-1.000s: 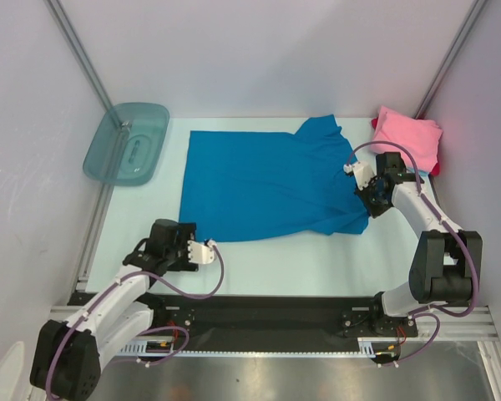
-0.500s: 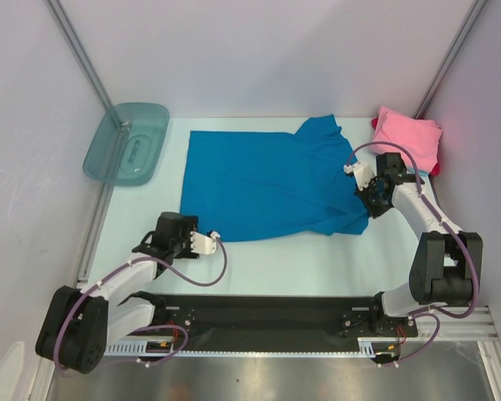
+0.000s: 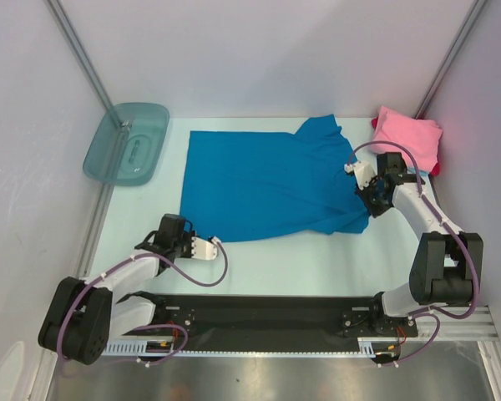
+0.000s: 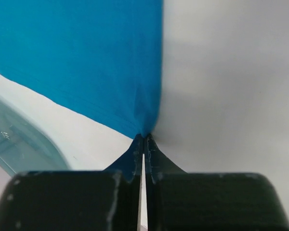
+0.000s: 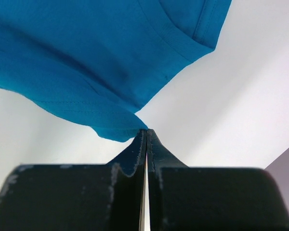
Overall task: Fold and stack the t-shirts
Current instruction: Fold the tshirt
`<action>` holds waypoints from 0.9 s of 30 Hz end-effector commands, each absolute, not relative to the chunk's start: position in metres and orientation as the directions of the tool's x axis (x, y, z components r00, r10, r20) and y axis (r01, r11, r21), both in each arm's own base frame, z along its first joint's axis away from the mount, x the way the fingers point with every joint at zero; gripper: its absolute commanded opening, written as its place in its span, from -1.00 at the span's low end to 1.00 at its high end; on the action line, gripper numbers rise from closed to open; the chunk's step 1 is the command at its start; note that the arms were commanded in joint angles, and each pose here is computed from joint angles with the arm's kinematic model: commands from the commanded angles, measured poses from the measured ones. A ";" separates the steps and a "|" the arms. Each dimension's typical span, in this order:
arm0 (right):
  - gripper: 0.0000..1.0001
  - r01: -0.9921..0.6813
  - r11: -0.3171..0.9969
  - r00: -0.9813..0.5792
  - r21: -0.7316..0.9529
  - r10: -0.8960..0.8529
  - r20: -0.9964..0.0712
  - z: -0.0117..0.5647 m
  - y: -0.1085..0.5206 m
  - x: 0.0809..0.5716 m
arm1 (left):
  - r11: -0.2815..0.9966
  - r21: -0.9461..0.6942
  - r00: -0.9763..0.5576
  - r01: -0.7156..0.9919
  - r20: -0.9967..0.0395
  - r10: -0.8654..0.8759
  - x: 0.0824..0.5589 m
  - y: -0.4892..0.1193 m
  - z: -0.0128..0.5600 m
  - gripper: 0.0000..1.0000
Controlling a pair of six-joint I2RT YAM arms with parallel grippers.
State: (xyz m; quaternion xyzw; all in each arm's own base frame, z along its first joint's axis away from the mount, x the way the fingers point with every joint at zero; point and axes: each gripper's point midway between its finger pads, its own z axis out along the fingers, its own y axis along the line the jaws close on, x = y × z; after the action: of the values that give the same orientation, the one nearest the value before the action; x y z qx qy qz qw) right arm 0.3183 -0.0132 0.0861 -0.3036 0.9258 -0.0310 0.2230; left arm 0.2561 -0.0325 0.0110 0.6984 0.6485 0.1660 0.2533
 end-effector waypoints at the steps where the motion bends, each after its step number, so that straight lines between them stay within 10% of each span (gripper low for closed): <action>1: -1.00 -0.523 0.815 -0.699 -0.249 -0.578 -0.422 0.099 -0.020 0.329 | -0.022 0.437 0.089 0.899 -0.132 0.987 0.226 -0.033 -0.013 -0.99; 27: -1.00 -0.398 0.720 -0.598 -0.568 -0.674 -0.435 0.133 -0.034 0.350 | 0.296 0.770 -0.102 0.564 -0.291 0.951 0.307 -0.021 0.070 -0.99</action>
State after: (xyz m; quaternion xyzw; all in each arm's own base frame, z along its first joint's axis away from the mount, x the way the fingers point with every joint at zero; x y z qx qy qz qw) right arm 0.3361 -0.0307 0.1037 -0.3188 0.8891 -0.1730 0.2793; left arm 0.2944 -0.0244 0.0526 0.5828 0.6944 0.2256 0.3567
